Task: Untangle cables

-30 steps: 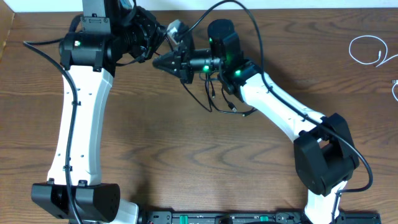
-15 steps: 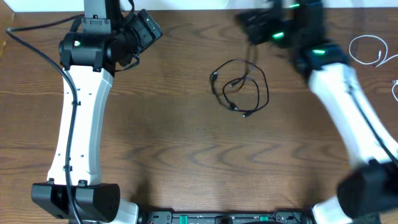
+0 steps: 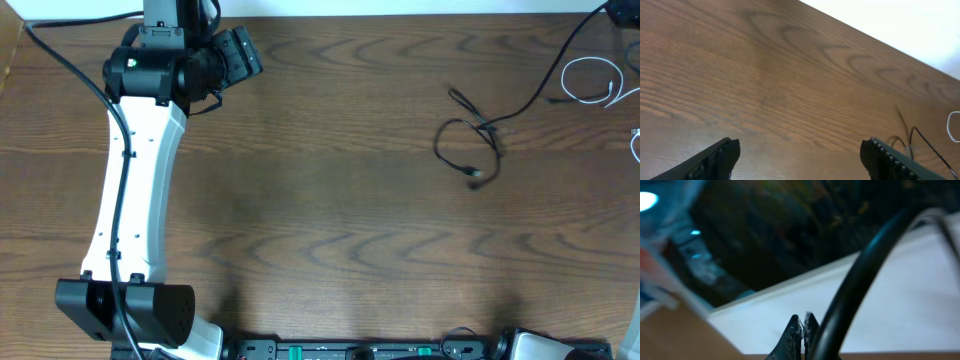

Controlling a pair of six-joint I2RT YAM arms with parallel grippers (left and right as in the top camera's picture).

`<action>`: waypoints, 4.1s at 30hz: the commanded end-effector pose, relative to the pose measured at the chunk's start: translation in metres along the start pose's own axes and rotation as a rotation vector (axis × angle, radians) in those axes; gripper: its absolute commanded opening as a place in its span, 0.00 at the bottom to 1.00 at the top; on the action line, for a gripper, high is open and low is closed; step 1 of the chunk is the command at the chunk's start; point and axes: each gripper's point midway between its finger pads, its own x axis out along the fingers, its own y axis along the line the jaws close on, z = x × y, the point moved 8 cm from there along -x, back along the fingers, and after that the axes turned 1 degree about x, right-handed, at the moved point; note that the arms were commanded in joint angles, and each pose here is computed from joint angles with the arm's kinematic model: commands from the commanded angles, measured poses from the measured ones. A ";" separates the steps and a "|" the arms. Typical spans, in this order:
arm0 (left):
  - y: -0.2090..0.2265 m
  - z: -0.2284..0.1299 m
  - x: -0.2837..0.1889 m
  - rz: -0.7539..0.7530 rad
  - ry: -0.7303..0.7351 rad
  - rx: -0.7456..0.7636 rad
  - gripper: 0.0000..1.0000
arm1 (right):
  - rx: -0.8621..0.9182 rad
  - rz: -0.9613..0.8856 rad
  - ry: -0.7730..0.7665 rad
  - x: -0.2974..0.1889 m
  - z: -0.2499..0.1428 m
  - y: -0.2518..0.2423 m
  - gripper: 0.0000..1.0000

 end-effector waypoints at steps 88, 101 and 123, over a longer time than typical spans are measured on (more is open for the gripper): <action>0.017 -0.035 0.140 -0.023 0.310 0.241 0.93 | -0.193 -0.570 1.044 0.018 -0.239 -0.128 0.99; 0.019 -0.035 0.140 -0.019 0.315 0.237 0.93 | -0.168 -0.645 1.379 0.005 -0.354 -0.177 0.84; 0.019 -0.035 0.140 -0.018 0.316 0.237 0.94 | -0.225 -0.992 1.446 -0.019 -0.409 -0.208 0.40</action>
